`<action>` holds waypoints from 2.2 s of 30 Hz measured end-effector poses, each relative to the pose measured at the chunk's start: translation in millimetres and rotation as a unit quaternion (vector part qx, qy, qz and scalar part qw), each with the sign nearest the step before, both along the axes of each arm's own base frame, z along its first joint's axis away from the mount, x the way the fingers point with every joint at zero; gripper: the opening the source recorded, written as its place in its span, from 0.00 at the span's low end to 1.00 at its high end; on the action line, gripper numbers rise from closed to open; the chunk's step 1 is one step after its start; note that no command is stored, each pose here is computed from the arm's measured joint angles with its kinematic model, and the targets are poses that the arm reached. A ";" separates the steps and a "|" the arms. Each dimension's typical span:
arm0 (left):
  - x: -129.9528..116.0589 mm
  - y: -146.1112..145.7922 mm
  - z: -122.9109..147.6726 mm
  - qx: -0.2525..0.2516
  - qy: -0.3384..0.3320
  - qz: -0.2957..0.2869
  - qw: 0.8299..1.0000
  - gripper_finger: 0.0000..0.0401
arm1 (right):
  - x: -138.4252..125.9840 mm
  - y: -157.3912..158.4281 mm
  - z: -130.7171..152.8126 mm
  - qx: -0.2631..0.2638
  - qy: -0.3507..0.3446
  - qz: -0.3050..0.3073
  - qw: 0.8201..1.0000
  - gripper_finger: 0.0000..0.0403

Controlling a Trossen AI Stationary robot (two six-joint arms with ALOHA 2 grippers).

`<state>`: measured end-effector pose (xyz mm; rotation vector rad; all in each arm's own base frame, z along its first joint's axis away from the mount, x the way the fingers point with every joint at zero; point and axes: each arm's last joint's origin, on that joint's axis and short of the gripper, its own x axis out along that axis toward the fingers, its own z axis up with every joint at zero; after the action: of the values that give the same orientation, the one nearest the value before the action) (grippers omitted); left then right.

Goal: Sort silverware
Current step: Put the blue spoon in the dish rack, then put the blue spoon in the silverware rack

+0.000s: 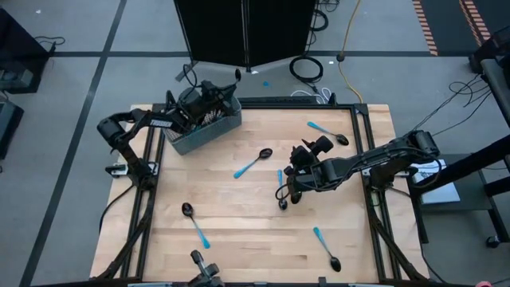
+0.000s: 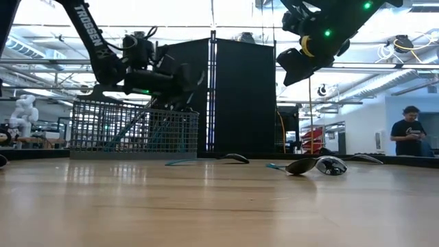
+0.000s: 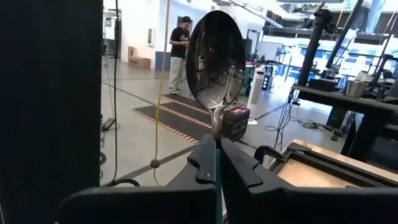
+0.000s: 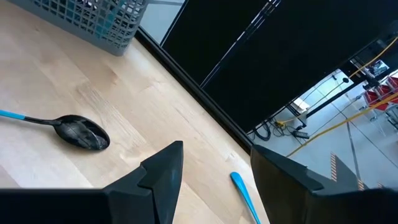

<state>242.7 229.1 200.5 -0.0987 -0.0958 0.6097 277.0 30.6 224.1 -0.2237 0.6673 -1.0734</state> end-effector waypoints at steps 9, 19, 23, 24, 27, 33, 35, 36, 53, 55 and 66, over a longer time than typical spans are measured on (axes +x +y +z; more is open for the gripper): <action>1.2 -1.5 -2.4 0.000 0.014 0.001 1.000 0.00 | 0.0 -0.1 0.2 -0.005 0.002 0.000 1.000 0.45; 0.8 -1.6 -1.1 0.014 0.007 0.005 1.000 0.16 | -0.1 -0.2 0.4 -0.009 0.008 0.003 1.000 0.45; 0.7 -1.8 -0.4 0.016 0.002 0.005 1.000 0.21 | -0.1 -0.2 0.4 -0.009 0.009 0.003 1.000 0.45; 0.7 -1.8 -0.4 0.016 0.001 0.005 1.000 0.21 | -0.1 -0.2 0.4 -0.009 0.010 0.003 1.000 0.45; -0.1 -3.1 2.9 0.018 -0.002 -0.002 1.000 0.22 | -0.1 -0.2 0.4 -0.009 0.010 0.003 1.000 0.45; -4.2 -18.0 32.4 0.049 -0.023 -0.069 0.996 0.22 | -0.1 -0.2 0.6 -0.009 0.009 0.003 1.000 0.45; -4.4 -27.9 42.9 0.053 -0.015 -0.088 0.995 0.21 | -0.1 -0.2 0.6 -0.009 0.010 0.003 1.000 0.45; -4.0 -34.2 47.5 0.062 -0.003 -0.099 0.993 0.21 | -0.1 -0.1 0.6 -0.009 0.010 0.004 1.000 0.45; 22.9 -165.6 61.8 0.110 0.148 -0.281 0.942 0.21 | 1.4 0.9 -0.5 0.019 0.007 0.012 1.000 0.45; 32.3 -177.2 49.1 0.099 0.169 -0.308 0.931 0.21 | 1.4 1.2 -1.1 0.030 0.012 0.017 0.999 0.45; 79.3 -205.0 -16.0 0.104 0.185 -0.361 0.908 0.21 | -10.0 3.0 -8.3 0.136 0.097 0.042 0.985 0.45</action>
<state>322.0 24.1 184.4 0.1878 0.2395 -0.1343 267.0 33.6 215.8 -0.1178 0.9631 -0.8756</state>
